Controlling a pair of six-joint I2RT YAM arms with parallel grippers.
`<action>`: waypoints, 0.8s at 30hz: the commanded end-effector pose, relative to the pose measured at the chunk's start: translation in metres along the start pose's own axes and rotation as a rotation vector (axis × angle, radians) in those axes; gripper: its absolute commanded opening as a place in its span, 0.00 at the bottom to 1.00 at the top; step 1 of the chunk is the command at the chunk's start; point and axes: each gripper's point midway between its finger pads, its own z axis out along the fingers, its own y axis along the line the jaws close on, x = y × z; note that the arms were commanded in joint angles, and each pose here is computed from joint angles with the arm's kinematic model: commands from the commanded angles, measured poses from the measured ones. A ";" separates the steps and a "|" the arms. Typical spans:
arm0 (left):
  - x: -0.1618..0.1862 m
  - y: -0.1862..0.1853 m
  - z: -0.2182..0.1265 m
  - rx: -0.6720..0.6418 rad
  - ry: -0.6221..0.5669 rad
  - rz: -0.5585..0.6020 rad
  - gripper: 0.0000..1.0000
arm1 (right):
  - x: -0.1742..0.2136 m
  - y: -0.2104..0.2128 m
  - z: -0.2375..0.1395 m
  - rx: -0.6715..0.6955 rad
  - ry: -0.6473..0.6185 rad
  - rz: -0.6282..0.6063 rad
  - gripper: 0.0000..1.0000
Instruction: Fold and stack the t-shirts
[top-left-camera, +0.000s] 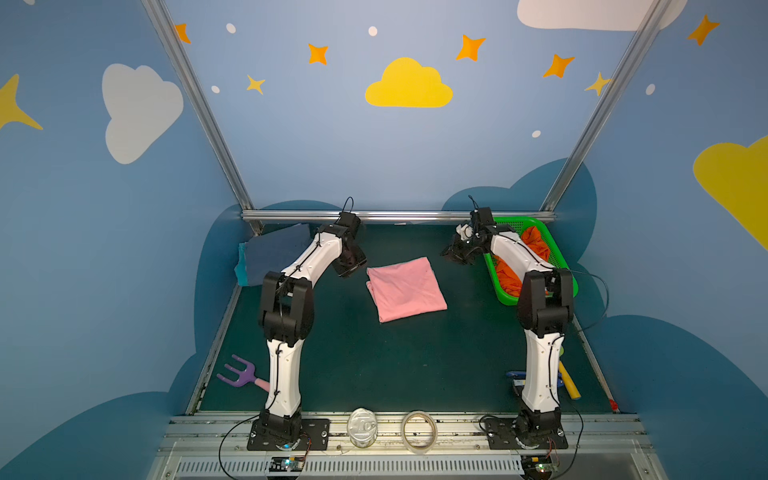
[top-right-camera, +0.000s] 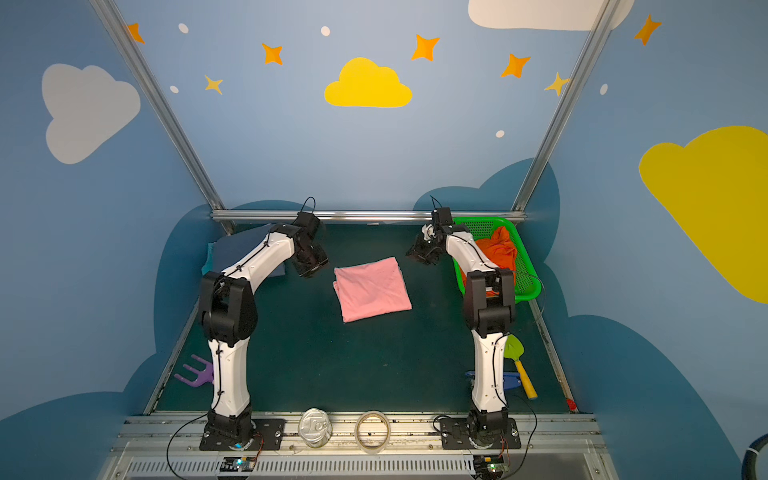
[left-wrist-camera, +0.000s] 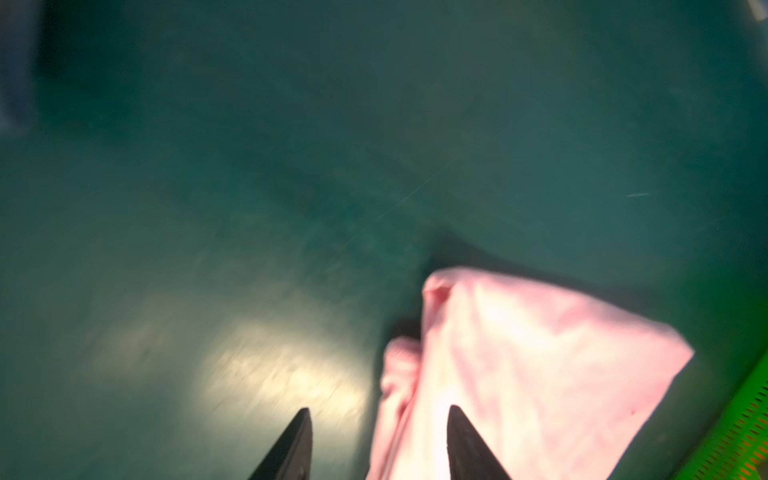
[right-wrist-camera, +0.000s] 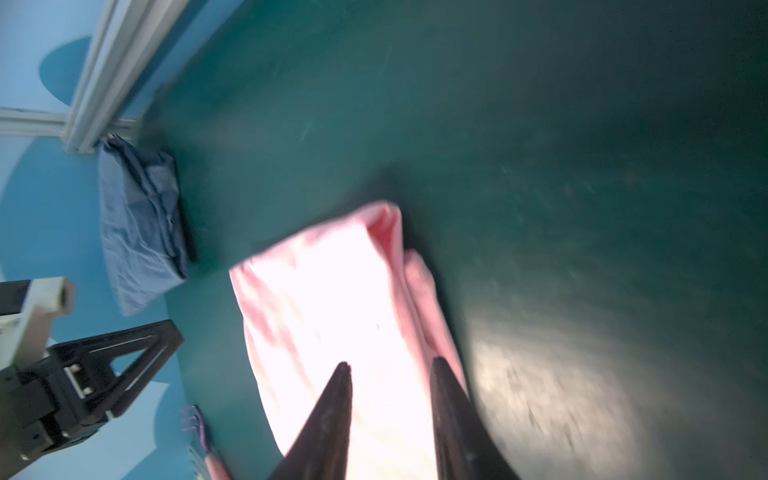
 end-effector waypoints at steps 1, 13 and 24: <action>0.034 -0.009 -0.002 0.010 0.008 0.072 0.64 | 0.007 0.013 -0.038 0.030 -0.114 -0.073 0.33; 0.077 -0.011 0.063 -0.015 0.065 0.157 0.81 | 0.072 -0.005 -0.067 0.073 -0.047 -0.085 0.32; 0.063 -0.017 0.104 0.045 0.094 0.111 0.11 | 0.094 -0.010 -0.068 0.079 -0.016 -0.068 0.32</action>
